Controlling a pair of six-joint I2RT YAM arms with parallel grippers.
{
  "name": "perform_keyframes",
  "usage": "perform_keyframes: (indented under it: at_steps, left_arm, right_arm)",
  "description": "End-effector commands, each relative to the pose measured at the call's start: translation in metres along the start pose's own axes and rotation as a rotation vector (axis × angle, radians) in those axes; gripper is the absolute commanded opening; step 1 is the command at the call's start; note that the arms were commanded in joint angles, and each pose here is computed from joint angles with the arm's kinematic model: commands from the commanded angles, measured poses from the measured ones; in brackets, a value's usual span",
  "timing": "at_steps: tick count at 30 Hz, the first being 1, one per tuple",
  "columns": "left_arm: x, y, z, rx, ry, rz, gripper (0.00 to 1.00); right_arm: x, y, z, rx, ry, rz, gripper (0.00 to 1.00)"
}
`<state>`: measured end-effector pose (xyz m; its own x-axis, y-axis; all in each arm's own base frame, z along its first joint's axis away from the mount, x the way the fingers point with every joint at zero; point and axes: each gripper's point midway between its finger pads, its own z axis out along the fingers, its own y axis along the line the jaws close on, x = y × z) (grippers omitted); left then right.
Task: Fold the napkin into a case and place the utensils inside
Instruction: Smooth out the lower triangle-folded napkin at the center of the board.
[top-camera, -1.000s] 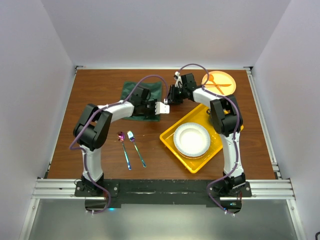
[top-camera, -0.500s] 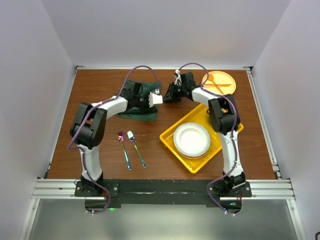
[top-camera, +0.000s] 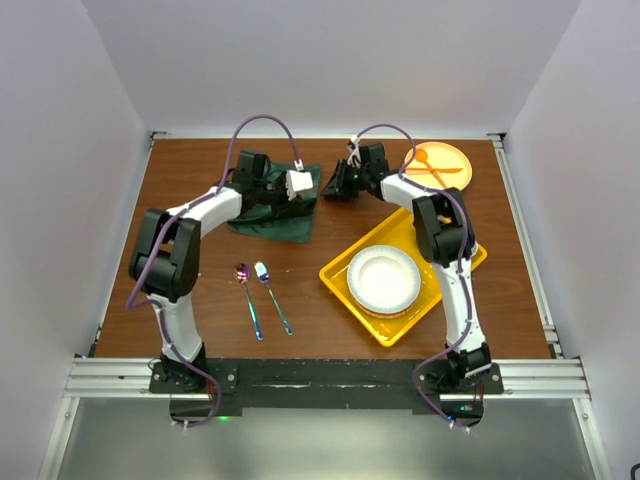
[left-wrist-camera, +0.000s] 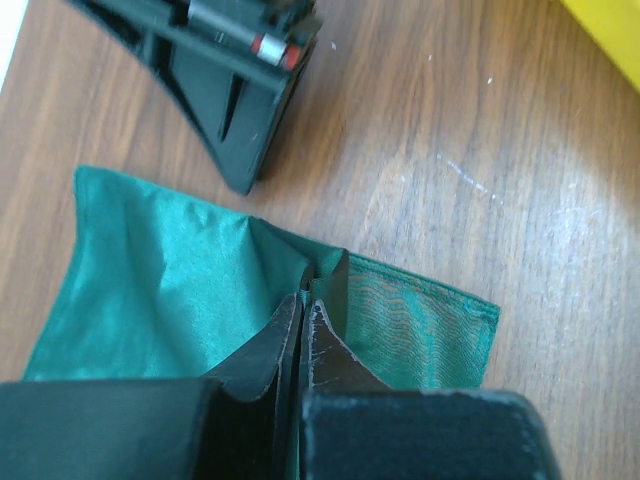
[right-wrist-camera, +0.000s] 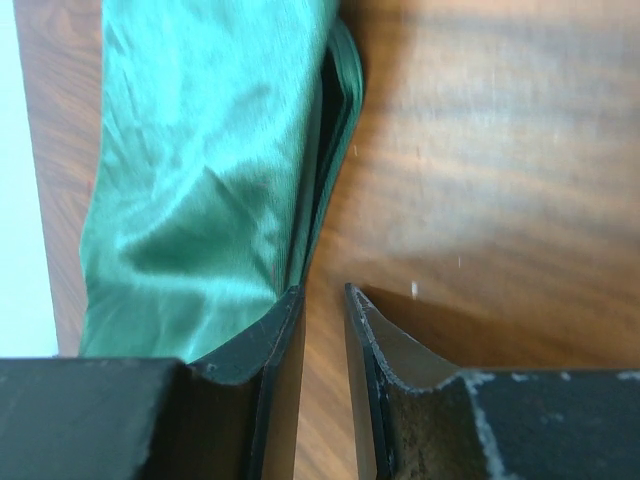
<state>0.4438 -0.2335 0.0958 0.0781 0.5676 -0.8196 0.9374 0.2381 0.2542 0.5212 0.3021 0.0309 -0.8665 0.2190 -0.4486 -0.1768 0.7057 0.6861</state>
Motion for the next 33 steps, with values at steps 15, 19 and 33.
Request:
perform_keyframes:
  at_steps: [15, 19, 33]
  left_arm:
    - [-0.053, 0.017, -0.027, -0.03, -0.121, 0.036, 0.0]
    - [-0.05, 0.017, -0.026, -0.029, -0.109, 0.036, 0.0]
    - [-0.046, 0.028, -0.029, -0.042, -0.104, 0.025, 0.0]
  right_arm:
    - [-0.009, -0.033, 0.034, 0.075, -0.063, 0.068, 0.21]
    - [-0.023, -0.023, 0.031, 0.019, -0.111, 0.05, 0.15]
    - [-0.061, 0.029, 0.005, -0.27, -0.152, 0.176, 0.57]
